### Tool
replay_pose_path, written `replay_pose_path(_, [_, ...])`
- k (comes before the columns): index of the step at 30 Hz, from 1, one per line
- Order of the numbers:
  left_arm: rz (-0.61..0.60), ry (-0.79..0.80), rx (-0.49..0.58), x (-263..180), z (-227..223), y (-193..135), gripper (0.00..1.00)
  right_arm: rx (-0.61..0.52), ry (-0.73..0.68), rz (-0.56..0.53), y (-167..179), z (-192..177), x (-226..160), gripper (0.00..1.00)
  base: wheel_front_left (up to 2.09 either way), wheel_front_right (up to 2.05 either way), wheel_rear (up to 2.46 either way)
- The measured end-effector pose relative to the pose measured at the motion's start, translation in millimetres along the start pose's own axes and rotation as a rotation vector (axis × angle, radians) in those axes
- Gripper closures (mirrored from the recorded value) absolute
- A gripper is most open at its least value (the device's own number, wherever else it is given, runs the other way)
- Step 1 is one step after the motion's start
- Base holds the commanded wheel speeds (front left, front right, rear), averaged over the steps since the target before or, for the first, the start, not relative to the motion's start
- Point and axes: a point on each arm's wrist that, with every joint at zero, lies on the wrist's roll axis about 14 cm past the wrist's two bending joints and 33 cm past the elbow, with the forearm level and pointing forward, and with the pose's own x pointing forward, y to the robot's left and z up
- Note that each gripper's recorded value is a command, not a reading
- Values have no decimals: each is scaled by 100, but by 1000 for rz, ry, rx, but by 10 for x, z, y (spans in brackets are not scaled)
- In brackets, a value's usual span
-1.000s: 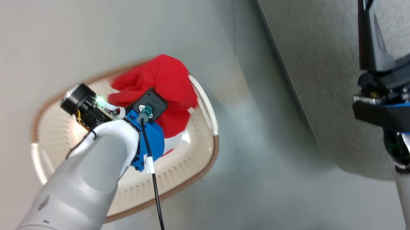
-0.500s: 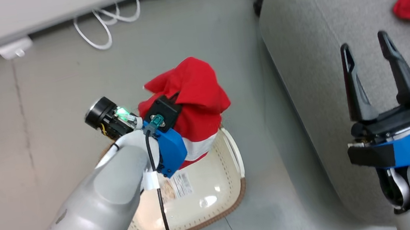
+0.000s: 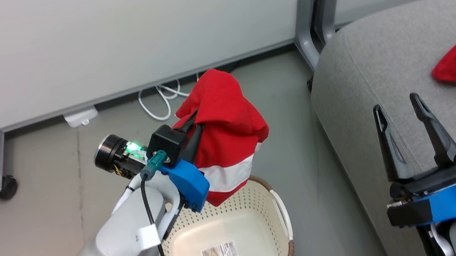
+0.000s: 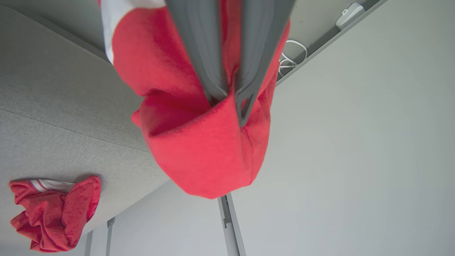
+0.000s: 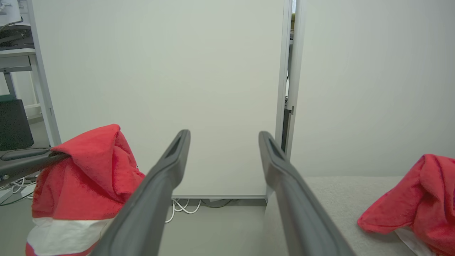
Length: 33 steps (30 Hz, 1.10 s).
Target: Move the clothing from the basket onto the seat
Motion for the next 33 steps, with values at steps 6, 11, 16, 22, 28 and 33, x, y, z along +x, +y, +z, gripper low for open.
replay_pose_path(6, [45,-93,-12,-214,272,-34,100,20,-13,18,106,85,-112,0,0,0,0])
replay_pose_path(11, [79,-149,-34,-344,409,-45,100,31,-19,33,179,118,-151,0,0,0,0])
replay_pose_path(16, [94,-166,-47,-427,417,-74,100,42,-13,43,226,101,-177,0,0,0,0])
replay_pose_path(22, [98,-178,-44,-453,432,-79,100,47,-7,50,258,82,-184,0,0,0,0])
replay_pose_path(28, [90,-188,-38,-437,459,-88,100,79,25,78,372,-27,-190,0,0,0,0])
replay_pose_path(33, [80,-193,-34,-399,467,-96,100,137,79,134,595,-205,-189,0,0,0,0])
